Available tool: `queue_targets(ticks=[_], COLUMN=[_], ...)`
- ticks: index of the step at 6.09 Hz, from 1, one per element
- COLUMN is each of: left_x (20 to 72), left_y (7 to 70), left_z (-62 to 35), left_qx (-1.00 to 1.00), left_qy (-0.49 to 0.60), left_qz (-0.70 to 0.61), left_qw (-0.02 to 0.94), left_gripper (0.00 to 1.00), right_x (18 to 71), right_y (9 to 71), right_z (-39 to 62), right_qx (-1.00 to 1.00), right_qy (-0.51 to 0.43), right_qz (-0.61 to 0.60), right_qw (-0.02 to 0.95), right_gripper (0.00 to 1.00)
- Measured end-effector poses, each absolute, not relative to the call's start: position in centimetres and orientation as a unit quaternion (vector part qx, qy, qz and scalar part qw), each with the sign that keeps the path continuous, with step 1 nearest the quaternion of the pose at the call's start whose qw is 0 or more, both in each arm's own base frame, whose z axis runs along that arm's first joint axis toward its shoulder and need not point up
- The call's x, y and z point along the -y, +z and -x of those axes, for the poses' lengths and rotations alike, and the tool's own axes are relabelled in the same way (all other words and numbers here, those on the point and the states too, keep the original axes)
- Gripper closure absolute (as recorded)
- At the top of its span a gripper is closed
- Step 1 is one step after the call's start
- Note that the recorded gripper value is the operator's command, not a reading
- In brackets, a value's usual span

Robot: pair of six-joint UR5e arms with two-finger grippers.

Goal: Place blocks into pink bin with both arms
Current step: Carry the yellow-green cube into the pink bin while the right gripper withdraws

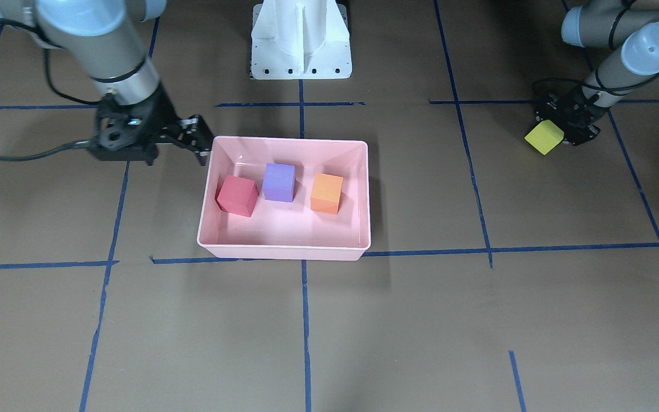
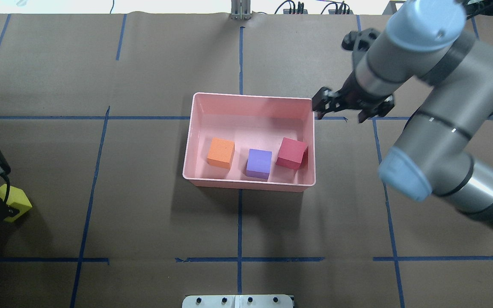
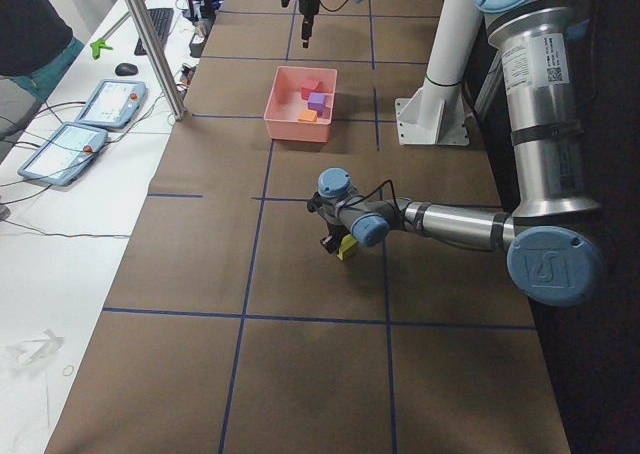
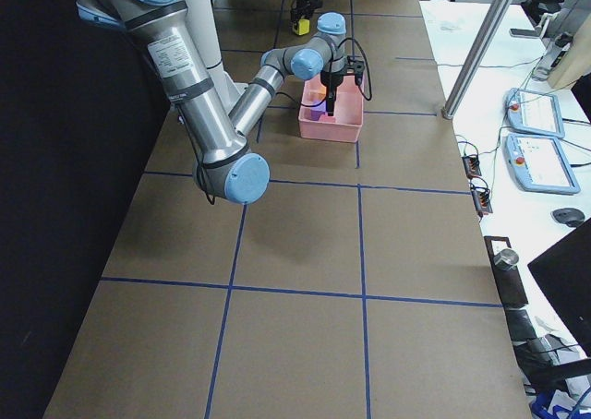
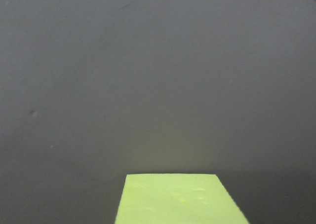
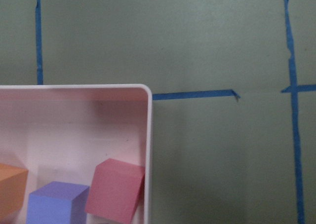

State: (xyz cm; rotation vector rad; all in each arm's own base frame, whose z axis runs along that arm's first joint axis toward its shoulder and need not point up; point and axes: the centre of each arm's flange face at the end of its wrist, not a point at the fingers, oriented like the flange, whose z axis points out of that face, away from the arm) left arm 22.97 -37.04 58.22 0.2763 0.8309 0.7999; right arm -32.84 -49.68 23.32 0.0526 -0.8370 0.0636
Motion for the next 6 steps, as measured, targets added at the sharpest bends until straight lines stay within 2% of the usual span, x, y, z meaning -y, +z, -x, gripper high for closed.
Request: queue_targets(ticks=[1, 3, 5, 6], left_x=[39.4, 45.9, 51.9, 53.2], left_y=[56.3, 48.4, 35.3, 28.6], left_z=[-22.8, -25.2, -29.0, -31.6], left_qx=[-0.395, -0.403, -0.411, -0.415], left_qy=[0.350, 0.274, 0.191, 0.153], left_qz=[-0.138, -0.130, -0.095, -0.073], left_qw=[0.838, 0.863, 0.887, 0.894], left_gripper=[0.46, 0.46, 0.46, 0.45], right_x=[51.8, 54.1, 53.5, 52.2], right_y=[25.1, 31.9, 39.9, 43.9], right_z=[28.5, 19.8, 10.9, 6.5], right_qx=[0.402, 0.376, 0.360, 0.353], right_qy=[-0.010, -0.102, -0.173, -0.197], right_qz=[-0.030, -0.057, -0.074, -0.078], right_qw=[0.915, 0.919, 0.914, 0.911], right_gripper=[0.00, 0.00, 0.00, 0.00])
